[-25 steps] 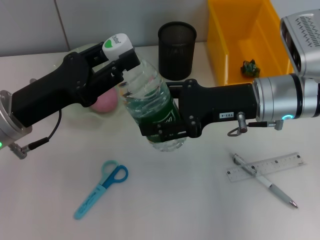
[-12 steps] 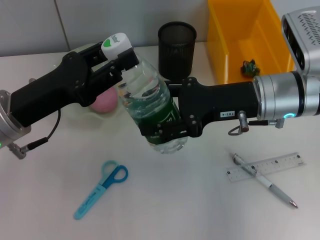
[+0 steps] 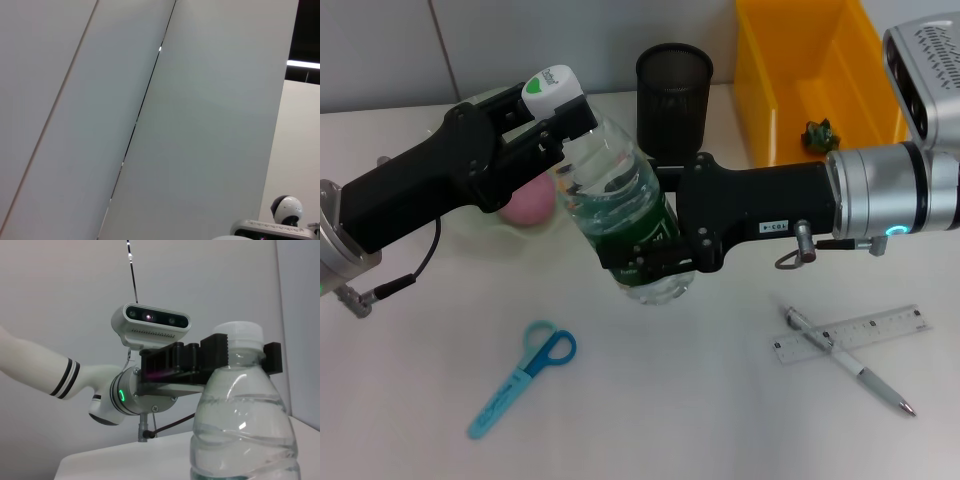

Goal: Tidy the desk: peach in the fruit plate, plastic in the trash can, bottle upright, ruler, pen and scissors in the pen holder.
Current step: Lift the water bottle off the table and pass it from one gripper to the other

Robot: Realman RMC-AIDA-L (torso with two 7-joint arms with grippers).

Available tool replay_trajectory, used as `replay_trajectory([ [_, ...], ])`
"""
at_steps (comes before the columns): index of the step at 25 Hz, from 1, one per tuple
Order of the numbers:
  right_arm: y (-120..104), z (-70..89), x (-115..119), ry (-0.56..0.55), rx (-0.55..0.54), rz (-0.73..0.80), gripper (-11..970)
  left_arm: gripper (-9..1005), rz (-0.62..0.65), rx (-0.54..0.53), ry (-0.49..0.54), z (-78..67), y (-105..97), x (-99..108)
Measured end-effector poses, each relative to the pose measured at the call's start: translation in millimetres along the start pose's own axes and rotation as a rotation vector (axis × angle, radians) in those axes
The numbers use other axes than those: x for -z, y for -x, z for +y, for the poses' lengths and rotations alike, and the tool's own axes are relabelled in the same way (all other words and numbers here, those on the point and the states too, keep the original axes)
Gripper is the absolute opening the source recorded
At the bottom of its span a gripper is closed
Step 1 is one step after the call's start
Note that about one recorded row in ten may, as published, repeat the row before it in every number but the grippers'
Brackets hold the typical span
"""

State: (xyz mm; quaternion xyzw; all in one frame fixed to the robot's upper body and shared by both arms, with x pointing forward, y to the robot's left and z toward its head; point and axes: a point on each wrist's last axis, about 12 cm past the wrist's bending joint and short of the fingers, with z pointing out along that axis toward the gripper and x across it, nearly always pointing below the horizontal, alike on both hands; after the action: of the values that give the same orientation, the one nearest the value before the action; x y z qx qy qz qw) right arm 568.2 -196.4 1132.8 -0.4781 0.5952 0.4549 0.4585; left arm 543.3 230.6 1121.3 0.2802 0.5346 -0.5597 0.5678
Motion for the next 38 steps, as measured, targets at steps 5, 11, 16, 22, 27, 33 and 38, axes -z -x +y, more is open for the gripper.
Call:
replay_trajectory([
  [5,0.3,-0.8,-0.3,-0.005,0.002,0.001,763,434,0.0,0.0,0.0,0.0,0.0,0.0],
  [11,0.6,-1.5,-0.5,-0.009,0.004,0.002,763,434,0.001,0.0,0.003,0.3,-0.2,-0.2],
  [16,1.1,-1.9,-0.9,-0.009,0.007,0.003,763,434,0.001,0.0,0.004,0.4,-0.2,-0.2],
  [22,0.9,-2.2,-2.0,-0.008,0.006,0.007,762,434,0.001,0.0,0.006,0.7,0.0,-0.2],
  [27,0.1,-2.5,-3.1,-0.011,0.006,0.013,762,434,0.002,-0.001,0.005,0.9,0.1,-0.2],
  [33,-1.8,-2.8,-6.5,-0.012,0.009,0.034,762,435,0.004,-0.004,0.001,1.5,1.1,-1.6],
  [38,-2.6,-3.5,-7.6,-0.018,0.009,0.041,762,435,0.004,-0.005,-0.001,1.8,1.7,-2.5],
])
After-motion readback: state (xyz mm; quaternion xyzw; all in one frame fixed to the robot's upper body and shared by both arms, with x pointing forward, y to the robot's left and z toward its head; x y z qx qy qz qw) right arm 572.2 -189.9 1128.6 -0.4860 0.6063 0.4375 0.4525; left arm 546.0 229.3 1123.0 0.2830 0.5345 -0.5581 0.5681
